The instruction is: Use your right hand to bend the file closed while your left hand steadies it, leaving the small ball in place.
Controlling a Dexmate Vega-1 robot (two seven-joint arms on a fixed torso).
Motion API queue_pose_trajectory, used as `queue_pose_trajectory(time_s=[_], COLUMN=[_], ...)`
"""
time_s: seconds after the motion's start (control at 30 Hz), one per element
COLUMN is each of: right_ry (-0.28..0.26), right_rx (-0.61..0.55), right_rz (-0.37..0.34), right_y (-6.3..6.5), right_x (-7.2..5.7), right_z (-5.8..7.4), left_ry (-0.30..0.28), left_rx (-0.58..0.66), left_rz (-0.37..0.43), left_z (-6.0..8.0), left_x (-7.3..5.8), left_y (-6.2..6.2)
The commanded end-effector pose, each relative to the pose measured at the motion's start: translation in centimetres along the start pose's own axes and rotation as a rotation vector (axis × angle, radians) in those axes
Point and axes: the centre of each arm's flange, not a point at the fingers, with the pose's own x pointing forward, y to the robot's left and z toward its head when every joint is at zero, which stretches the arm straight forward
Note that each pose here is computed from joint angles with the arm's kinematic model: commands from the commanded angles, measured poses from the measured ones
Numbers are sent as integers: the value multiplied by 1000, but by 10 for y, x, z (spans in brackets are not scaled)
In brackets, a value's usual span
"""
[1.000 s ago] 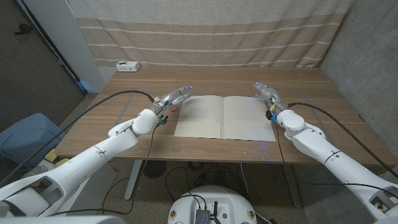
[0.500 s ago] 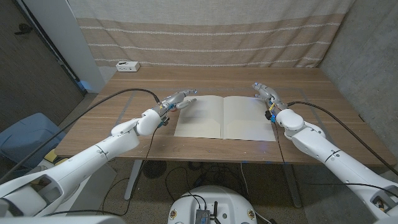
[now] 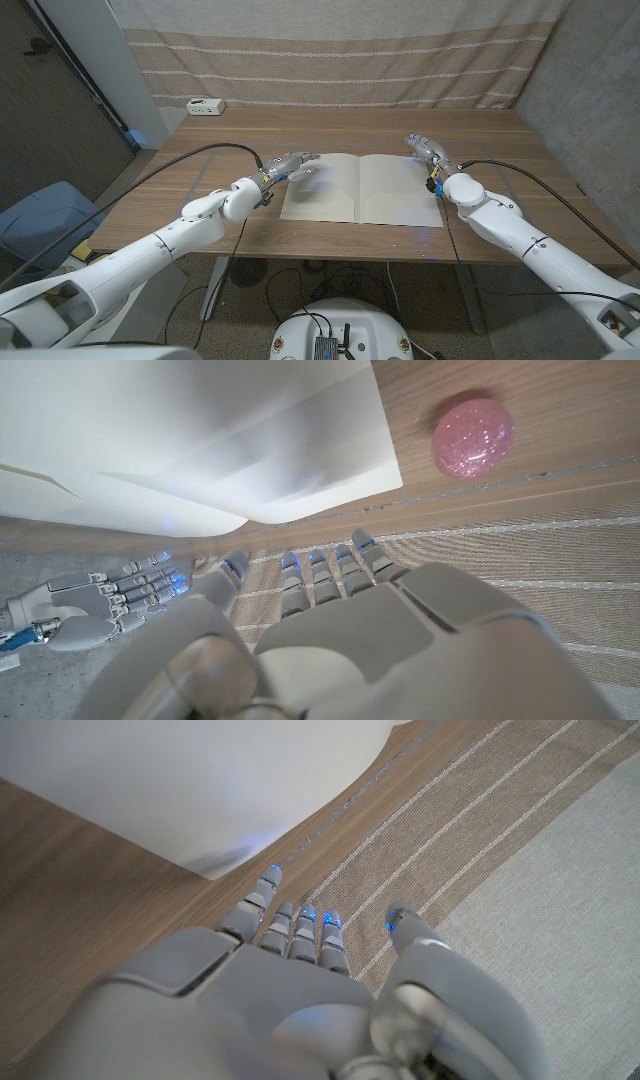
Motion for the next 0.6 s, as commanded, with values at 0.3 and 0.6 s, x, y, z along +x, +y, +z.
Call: queue_pose_trajectory(time_s=[0.3, 0.6], right_ry=[104, 159], right_rx=[-171, -266], right_rz=[-38, -51], right_y=[-8, -10], right_x=[14, 17], right_z=[0, 4], left_ry=[-9, -3], left_rx=[76, 93], left_rz=[-93, -136], left_z=[7, 6], left_x=[-3, -6], left_y=[-16, -25])
